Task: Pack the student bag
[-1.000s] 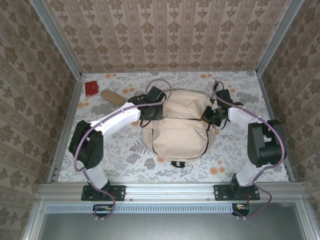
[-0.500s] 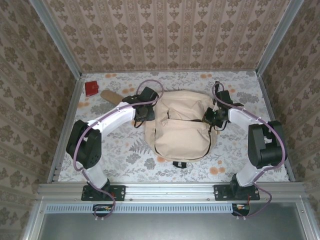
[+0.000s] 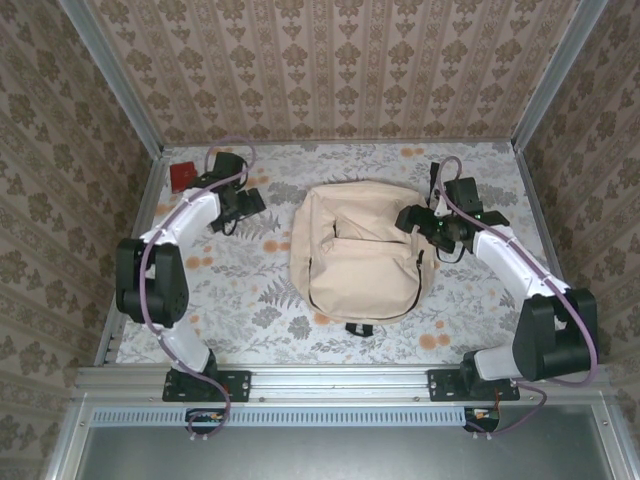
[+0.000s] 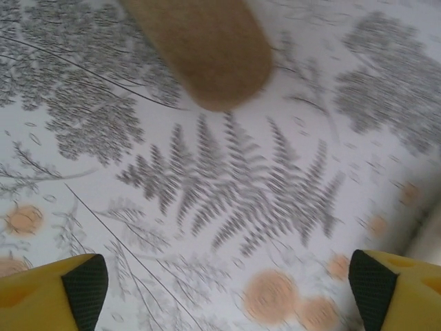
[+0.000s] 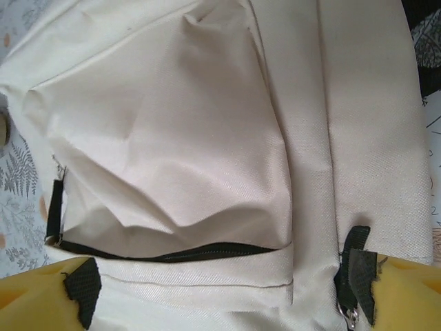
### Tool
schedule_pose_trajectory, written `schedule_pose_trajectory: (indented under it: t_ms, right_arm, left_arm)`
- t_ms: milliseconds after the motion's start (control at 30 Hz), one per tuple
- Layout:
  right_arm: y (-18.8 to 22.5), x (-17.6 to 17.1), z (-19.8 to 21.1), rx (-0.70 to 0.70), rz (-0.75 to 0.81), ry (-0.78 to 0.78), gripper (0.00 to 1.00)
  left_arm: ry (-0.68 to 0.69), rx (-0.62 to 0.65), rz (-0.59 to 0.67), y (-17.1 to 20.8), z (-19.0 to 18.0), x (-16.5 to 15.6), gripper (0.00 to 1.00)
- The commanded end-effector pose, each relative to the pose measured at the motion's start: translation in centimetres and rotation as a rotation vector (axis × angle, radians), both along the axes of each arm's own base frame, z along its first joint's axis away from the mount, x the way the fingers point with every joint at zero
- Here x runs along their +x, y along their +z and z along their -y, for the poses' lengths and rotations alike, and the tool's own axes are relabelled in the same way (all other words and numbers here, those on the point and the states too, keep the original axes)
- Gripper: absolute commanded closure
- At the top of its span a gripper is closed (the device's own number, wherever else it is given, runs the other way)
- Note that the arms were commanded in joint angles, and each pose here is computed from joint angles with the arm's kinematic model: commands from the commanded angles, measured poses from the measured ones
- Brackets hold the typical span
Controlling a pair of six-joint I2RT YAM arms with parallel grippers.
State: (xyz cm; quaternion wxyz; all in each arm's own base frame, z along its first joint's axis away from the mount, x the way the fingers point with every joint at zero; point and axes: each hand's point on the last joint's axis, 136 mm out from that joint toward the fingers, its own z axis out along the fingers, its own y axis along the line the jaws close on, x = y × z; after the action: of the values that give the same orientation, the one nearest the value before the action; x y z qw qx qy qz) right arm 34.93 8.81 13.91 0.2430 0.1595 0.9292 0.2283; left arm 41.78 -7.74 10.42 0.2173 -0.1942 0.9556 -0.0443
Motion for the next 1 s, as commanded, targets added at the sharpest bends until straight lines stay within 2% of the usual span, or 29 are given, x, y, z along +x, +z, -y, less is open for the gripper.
schedule_pose_trajectory:
  t_ms: [0,233,433,633,967]
  right_arm:
    - [0.3,-1.1,-0.2,-0.008,-0.010,0.025,0.01]
    - [0.7,-1.8,-0.9,0.007,-0.004,0.052,0.00]
    - [0.6,-1.8,-1.4,0.022,-0.011,0.058,0.01]
    - [0.6,-2.0,-1.8,0.024,-0.016,0.068,0.01]
    - [0.5,-2.1,-2.2,0.028,-0.022,0.074,0.00]
  left_arm:
    - [0.043,0.004,0.001,-0.9,-1.3,2.4,0.01]
    - [0.052,0.114,-0.012,-2.2,-3.6,6.5,0.00]
    - [0.063,0.102,-0.050,-4.9,-4.3,8.4,0.00]
    - [0.043,0.083,-0.045,-5.9,-4.4,9.9,0.00]
    - [-0.011,0.058,-0.102,-8.2,-4.2,10.5,0.00]
